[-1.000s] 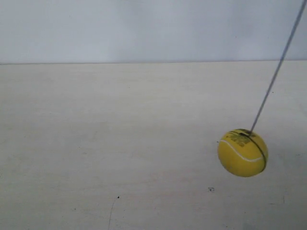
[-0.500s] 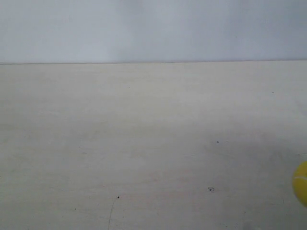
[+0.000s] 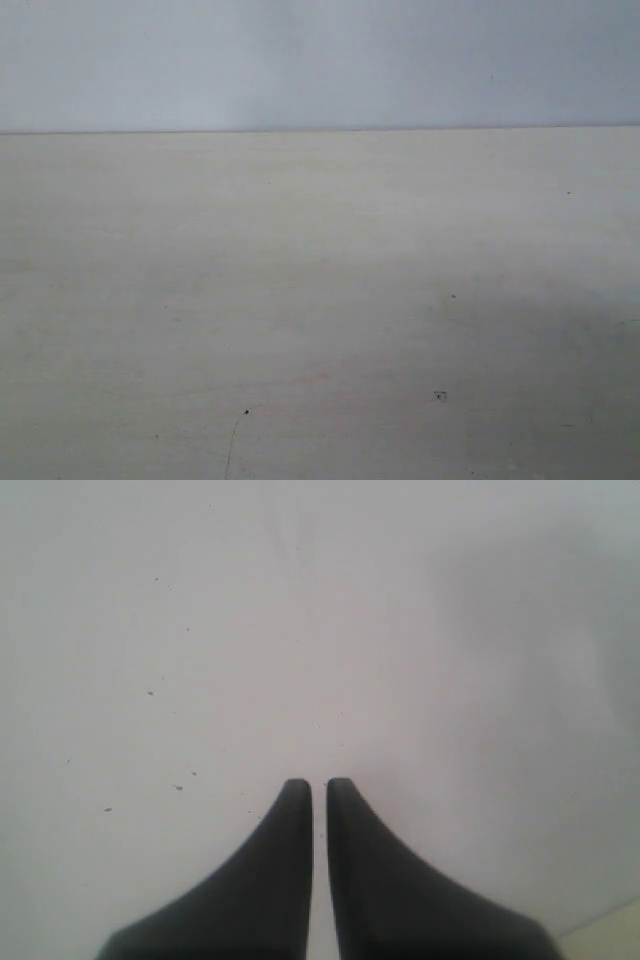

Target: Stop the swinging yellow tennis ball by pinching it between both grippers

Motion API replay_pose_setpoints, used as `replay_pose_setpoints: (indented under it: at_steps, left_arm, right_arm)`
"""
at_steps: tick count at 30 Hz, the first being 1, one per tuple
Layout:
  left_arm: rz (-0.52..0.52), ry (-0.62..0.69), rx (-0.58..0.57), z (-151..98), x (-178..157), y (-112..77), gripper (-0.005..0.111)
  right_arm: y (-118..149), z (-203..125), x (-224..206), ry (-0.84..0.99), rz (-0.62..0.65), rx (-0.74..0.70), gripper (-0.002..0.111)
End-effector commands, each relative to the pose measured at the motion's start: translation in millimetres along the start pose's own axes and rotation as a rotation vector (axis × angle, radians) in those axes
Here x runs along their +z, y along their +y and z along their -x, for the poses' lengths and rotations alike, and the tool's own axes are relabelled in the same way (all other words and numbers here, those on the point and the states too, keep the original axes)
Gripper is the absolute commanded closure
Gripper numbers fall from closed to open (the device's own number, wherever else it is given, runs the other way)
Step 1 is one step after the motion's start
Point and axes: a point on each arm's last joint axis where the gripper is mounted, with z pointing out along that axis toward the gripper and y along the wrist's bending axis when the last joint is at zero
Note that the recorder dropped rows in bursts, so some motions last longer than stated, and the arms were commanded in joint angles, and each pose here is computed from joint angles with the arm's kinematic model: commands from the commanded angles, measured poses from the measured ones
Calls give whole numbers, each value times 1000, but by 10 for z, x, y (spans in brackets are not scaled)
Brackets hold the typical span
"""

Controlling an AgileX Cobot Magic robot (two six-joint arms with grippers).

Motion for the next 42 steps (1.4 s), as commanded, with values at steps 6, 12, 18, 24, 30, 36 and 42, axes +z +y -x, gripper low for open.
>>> replay_pose_setpoints:
  at_steps: [6, 12, 18, 24, 30, 36, 42]
  left_arm:
    - [180, 145, 1, -693, -26, 47, 102]
    - [123, 442, 24, -1134, -124, -47, 102]
    - [82, 629, -10, -1419, -238, -128, 102]
    - [97, 673, -111, -1453, -263, -146, 102]
    - [97, 675, -116, -1454, -264, -147, 102]
    - [97, 673, -115, -1453, -263, -147, 102]
    - [101, 656, -110, -1441, -254, -141, 102]
  right_arm:
    - [-1, 3, -3, -6, -2, 3, 108]
    - [-1, 3, -3, -6, -2, 3, 108]
    - [-1, 3, -3, -6, -2, 3, 108]
    - [-1, 3, -3, -6, -2, 3, 108]
    - [-1, 3, -3, -6, -2, 3, 108]
    - [-1, 3, -3, -6, -2, 3, 108]
    - [-1, 3, -3, -6, -2, 3, 108]
